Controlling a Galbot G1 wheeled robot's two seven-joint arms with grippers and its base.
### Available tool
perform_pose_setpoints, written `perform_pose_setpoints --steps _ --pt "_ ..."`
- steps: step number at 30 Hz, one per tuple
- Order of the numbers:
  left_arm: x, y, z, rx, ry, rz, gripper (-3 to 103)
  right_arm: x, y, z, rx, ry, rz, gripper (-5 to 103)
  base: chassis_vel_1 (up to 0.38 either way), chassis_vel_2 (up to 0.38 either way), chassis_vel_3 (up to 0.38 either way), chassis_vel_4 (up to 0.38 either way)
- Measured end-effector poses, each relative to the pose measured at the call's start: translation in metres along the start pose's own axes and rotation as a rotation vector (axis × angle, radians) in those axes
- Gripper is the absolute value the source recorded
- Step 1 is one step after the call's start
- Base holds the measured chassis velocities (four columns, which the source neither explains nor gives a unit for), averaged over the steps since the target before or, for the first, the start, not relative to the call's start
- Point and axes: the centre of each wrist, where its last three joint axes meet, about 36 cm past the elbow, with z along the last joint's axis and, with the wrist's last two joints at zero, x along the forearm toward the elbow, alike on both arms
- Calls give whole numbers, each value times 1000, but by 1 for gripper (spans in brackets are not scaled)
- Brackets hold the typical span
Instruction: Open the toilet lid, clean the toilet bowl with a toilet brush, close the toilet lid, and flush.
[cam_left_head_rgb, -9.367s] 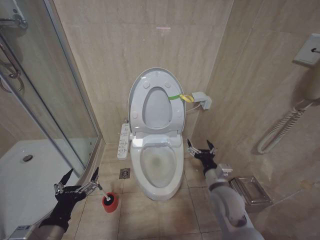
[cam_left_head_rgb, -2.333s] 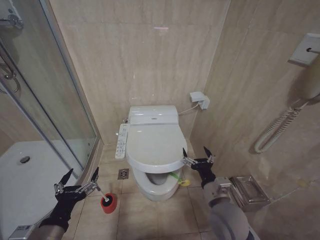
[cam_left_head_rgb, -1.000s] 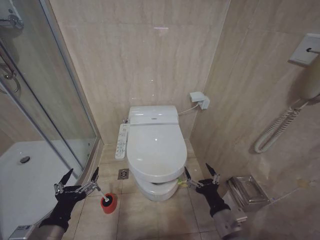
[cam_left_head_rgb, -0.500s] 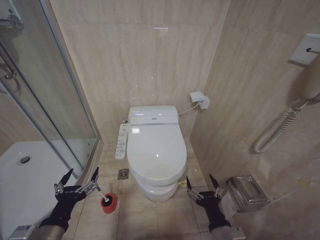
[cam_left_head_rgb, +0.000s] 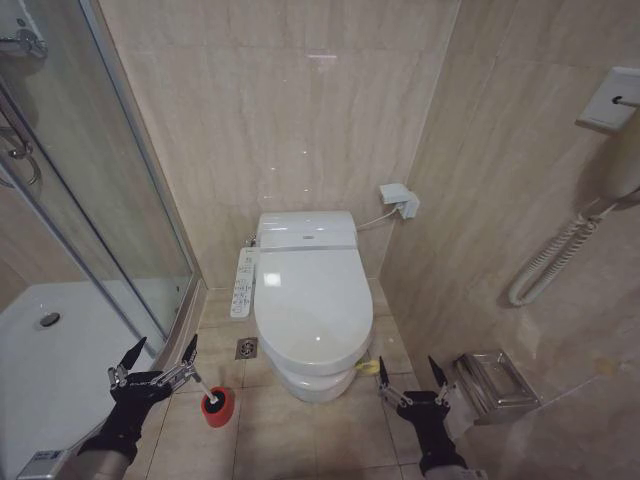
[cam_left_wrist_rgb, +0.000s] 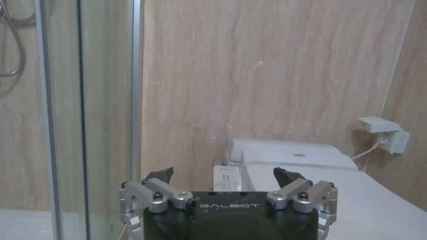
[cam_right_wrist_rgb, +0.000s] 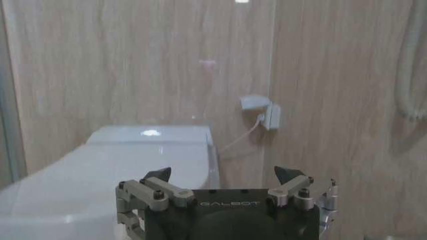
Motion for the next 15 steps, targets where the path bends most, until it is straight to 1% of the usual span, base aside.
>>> perform_pose_setpoints --steps 8,15 --pt "0 0 0 0 0 0 98 3 -9 -25 5 -48 25 100 0 0 0 0" --pt "0 0 0 0 0 0 98 5 -8 -38 -14 -66 12 100 0 0 0 0"
